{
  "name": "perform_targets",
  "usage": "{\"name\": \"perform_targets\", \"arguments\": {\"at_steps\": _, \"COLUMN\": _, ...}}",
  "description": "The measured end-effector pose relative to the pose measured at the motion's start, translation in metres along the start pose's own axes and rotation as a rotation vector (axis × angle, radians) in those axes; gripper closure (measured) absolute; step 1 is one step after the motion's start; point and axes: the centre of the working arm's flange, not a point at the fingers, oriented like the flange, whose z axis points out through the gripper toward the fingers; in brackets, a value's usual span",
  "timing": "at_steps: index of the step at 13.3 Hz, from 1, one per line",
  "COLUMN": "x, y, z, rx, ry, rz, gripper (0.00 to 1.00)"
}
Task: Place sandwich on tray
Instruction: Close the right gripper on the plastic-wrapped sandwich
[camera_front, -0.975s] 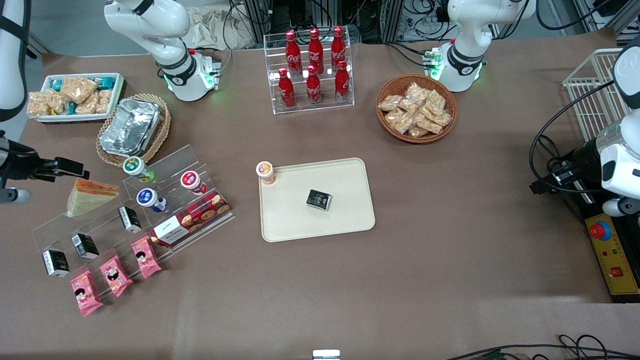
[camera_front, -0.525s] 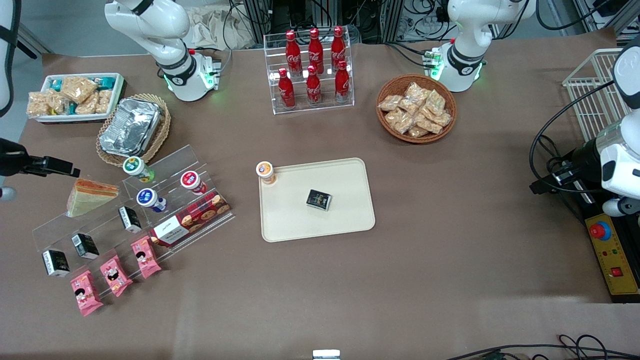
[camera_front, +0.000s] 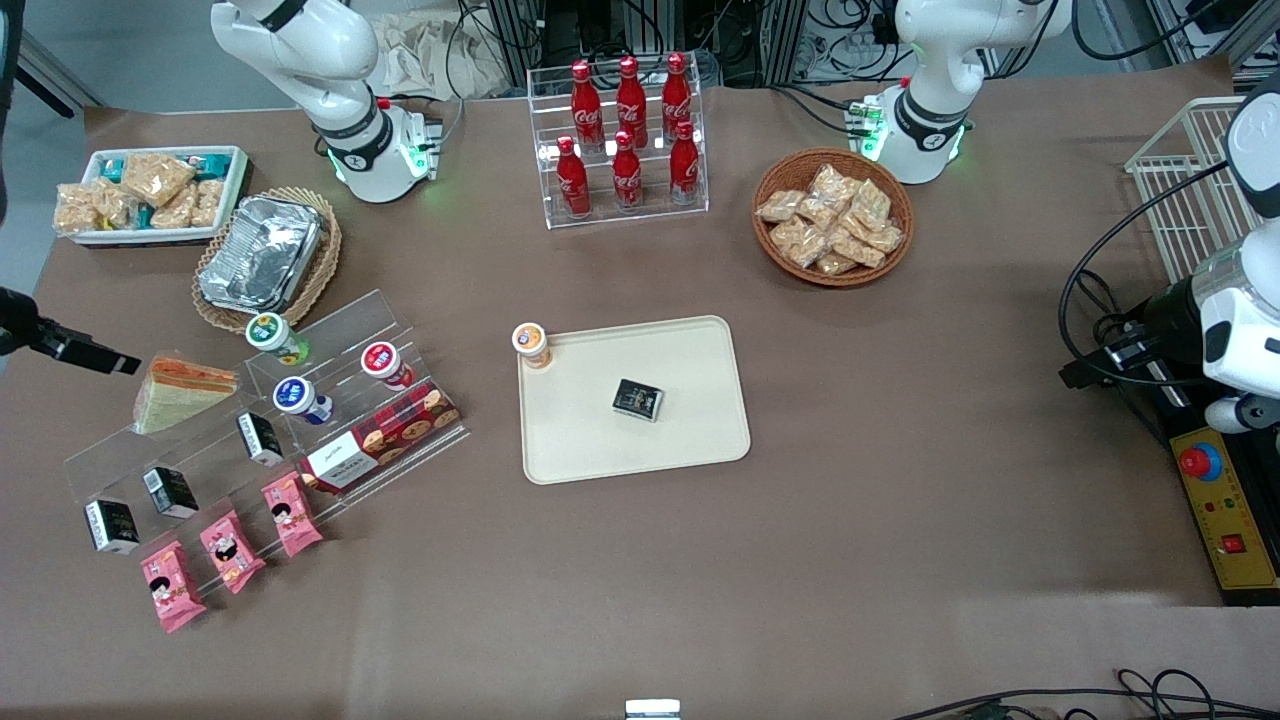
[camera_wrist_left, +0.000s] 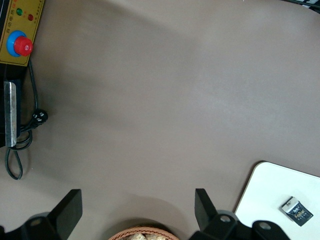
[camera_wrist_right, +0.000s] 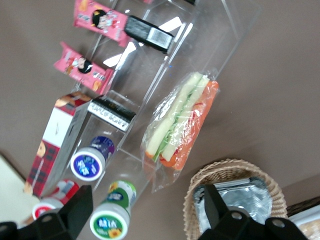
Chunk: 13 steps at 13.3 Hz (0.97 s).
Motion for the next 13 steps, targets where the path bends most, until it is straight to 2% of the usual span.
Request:
{"name": "perform_targets", "arguments": {"at_steps": 4, "x": -0.002, "y": -0.002, "z": 0.009, "rx": -0.006, "ry": -0.016, "rz": 0.253, "gripper": 0.01}}
{"name": "perform_targets", "arguments": {"at_steps": 5, "x": -0.002, "y": -0.002, "z": 0.013, "rx": -0.006, "ry": -0.015, "rz": 0.278, "gripper": 0.01}}
{"name": "perform_targets", "arguments": {"at_steps": 8, "x": -0.001, "y": 0.007, "z": 0.043, "rx": 0.006, "ry": 0.028, "rz": 0.312, "gripper": 0.01}}
{"name": "perform_targets", "arguments": {"at_steps": 11, "x": -0.004, "y": 0.015, "z": 0.064, "rx": 0.001, "ry": 0.018, "rz": 0.328, "gripper": 0.01}}
{"name": "perform_targets", "arguments": {"at_steps": 13, "x": -0.003, "y": 0.019, "z": 0.072, "rx": 0.004, "ry": 0.029, "rz": 0.336, "gripper": 0.01}}
